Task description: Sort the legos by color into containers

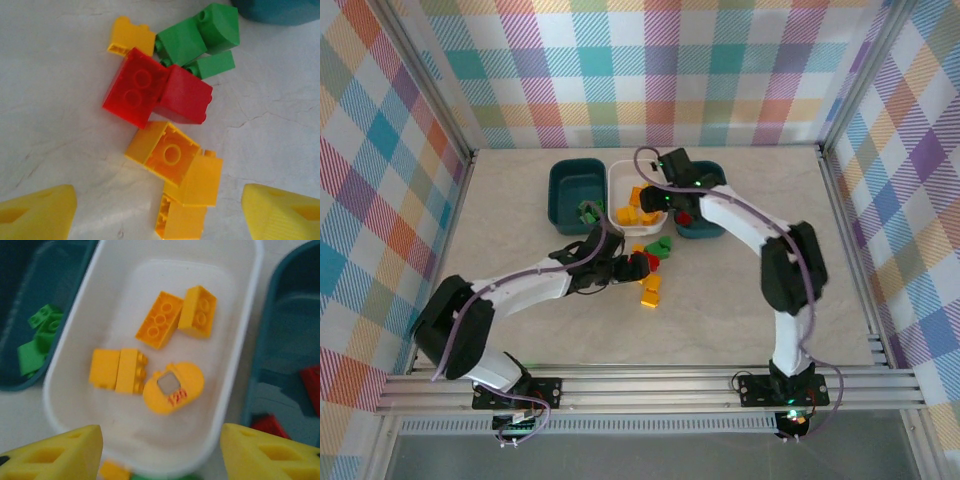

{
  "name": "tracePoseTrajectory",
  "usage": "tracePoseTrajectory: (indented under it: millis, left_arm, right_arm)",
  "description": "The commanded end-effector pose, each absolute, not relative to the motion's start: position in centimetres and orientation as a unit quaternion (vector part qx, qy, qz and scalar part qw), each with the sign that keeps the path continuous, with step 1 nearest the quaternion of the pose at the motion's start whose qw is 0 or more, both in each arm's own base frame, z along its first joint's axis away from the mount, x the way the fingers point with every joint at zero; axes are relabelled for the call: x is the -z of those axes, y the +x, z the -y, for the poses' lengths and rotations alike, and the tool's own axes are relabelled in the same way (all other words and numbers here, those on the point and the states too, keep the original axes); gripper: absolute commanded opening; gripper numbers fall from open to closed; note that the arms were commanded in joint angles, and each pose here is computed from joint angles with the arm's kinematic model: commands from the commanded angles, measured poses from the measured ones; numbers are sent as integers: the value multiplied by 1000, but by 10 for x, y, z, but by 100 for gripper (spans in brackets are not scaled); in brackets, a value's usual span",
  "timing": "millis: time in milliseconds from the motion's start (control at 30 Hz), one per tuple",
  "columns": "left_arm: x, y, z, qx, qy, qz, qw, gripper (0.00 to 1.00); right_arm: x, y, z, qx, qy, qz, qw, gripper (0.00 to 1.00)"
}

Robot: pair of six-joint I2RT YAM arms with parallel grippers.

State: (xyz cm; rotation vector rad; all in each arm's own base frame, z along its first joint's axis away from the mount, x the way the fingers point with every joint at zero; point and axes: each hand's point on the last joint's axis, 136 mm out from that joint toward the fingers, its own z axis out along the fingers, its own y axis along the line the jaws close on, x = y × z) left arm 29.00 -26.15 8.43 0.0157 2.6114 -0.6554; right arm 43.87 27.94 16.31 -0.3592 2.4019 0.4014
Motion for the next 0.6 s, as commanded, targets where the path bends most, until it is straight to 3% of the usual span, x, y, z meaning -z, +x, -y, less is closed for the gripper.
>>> tracePoseTrajectory:
  millis: [0,267,567]
  left_arm:
    - [-73,294,270,191,83,-953,220,80]
    - [-53,307,289,161,141,-954,208,74]
    - [-36,300,291,147,146,-961,184,54]
  right_arm:
    - [-190,417,-263,-173,-115,-904,373,65]
    - [-145,350,-213,-146,-94,-925,339,65]
    - [-136,325,-193,-132,-96,-929,331,65]
